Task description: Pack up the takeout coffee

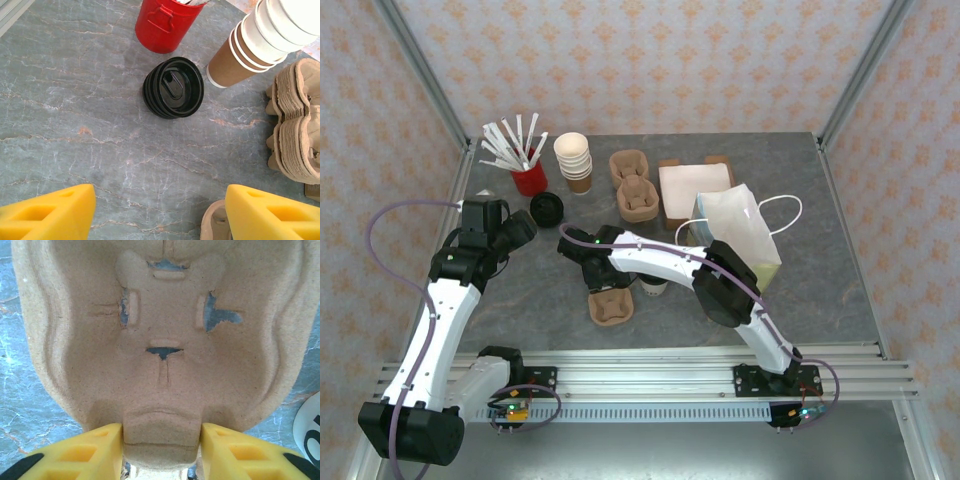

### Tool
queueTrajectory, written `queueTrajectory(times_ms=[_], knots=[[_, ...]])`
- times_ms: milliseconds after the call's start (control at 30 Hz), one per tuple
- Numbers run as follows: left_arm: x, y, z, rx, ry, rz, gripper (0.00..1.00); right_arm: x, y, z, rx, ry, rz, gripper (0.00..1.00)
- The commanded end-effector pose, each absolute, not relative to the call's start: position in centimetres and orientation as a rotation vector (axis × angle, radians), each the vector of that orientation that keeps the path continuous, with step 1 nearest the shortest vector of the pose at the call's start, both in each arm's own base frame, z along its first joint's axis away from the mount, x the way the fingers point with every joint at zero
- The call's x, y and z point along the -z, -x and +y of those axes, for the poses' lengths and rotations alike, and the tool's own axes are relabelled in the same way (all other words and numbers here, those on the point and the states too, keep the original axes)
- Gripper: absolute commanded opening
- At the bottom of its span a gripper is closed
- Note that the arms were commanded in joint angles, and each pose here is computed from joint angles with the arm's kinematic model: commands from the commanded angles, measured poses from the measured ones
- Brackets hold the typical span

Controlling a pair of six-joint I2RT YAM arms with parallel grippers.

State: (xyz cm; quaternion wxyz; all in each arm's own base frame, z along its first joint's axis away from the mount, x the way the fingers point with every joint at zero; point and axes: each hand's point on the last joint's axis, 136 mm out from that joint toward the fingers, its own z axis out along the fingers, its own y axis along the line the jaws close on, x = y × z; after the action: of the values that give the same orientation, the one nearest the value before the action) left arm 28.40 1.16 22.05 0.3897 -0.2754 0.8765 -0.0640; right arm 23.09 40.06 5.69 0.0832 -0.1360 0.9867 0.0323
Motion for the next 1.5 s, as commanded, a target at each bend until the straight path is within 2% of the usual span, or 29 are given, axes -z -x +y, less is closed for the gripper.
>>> queueTrajectory(times_ms=[0,400,667,933,1133,1300,1467], knots=[[-22.4,-28.2,1.2,0.161,0.672,2.215,0.70,-6.1,-23.1,39.7,-0.042,0.417,2.927,0.42],[-22.6,-28.1,1.5,0.148,0.679,2.209,0.70,-12.0,-23.0,40.0,-0.198,0.416,2.860,0.37],[-23.8,-27.8,1.5,0.162,0.699,2.182,0.70,-21.9,-21.8,40.3,-0.470,0.504,2.732,0.36],[-28.8,-27.1,-1.0,0.394,0.646,2.081,0.70,-33.8,-22.7,36.1,-0.585,0.537,2.509,0.35],[-32.7,-27.9,-8.3,0.693,0.411,2.054,0.70,-40.6,-24.2,28.0,-0.525,0.423,2.389,0.35],[-33.3,-29.0,-17.2,0.882,0.108,2.108,0.70,-42.1,-24.9,19.8,-0.366,0.256,2.383,0.35],[-33.3,-30.6,-24.9,0.869,-0.165,2.167,0.70,-42.2,-25.0,12.7,-0.143,0.116,2.387,0.36]])
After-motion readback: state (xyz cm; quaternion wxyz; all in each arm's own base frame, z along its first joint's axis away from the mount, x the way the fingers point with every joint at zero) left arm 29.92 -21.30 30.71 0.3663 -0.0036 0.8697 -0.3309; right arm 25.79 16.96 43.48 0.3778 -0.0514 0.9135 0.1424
